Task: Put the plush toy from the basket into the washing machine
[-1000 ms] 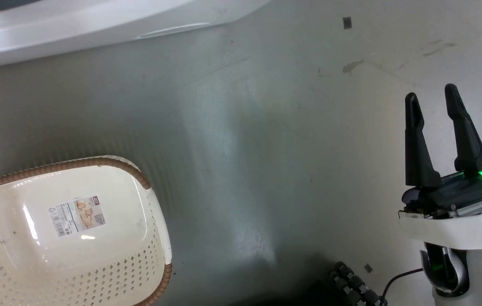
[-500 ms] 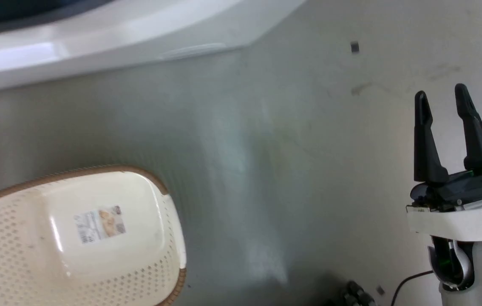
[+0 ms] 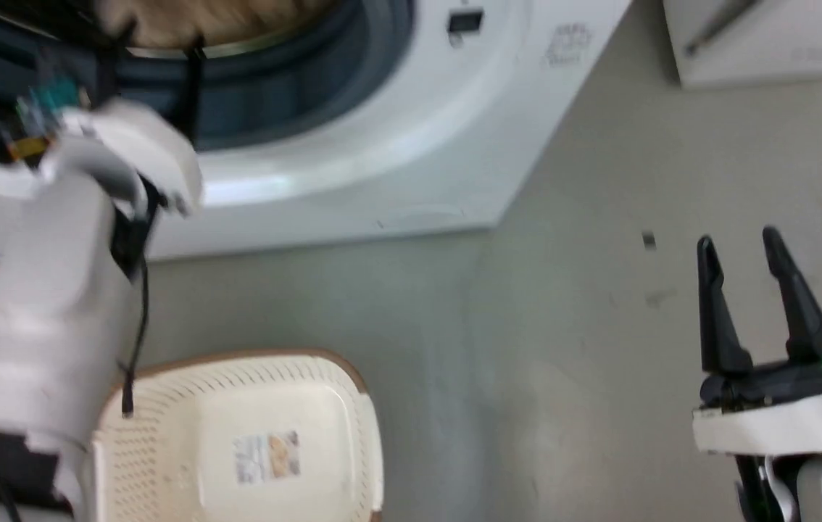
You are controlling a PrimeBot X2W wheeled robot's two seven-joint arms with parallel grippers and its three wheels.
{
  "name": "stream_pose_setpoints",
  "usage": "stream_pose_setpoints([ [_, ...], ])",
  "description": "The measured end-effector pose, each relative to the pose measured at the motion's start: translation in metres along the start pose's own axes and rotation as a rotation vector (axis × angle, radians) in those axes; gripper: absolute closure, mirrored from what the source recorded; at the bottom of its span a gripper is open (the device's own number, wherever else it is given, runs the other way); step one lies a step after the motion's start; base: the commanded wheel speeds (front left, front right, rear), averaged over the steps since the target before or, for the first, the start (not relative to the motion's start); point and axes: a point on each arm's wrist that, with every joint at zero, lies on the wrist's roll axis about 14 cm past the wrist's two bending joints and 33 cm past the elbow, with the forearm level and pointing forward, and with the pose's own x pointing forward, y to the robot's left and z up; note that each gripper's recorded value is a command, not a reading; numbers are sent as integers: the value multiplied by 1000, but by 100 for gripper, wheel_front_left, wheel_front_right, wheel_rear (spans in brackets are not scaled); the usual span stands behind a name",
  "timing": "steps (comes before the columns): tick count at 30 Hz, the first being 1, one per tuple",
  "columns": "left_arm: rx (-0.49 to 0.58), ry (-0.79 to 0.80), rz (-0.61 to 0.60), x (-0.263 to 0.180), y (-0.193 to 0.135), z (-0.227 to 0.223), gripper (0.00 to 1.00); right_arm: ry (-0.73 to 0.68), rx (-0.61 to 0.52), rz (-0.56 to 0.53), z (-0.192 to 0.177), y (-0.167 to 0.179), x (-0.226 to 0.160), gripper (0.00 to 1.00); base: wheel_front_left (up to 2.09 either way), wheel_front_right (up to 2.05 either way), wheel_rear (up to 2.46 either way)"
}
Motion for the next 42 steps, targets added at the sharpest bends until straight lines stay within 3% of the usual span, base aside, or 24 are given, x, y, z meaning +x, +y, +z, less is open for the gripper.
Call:
stream_pose_setpoints([
  [5, -81, -99, 31, -50, -4, 32, 0, -53, 18, 37, 24, 14, -14, 0, 0, 0, 0],
  [10, -159, -260, 163, -113, 16, 70, 0, -103, 36, 86, 44, 31, -26, 0, 0, 0, 0],
  [21, -227, -274, 313, -226, 6, 41, 0, -160, 50, 141, 68, 49, -50, 0, 0, 0, 0],
  [30, -199, -181, 355, -267, -21, 5, 0, -154, 58, 155, 68, 53, -63, 0, 0, 0, 0],
  [42, -199, -158, 375, -273, -26, -4, 0, -125, 68, 171, 58, 59, -63, 0, 0, 0, 0],
])
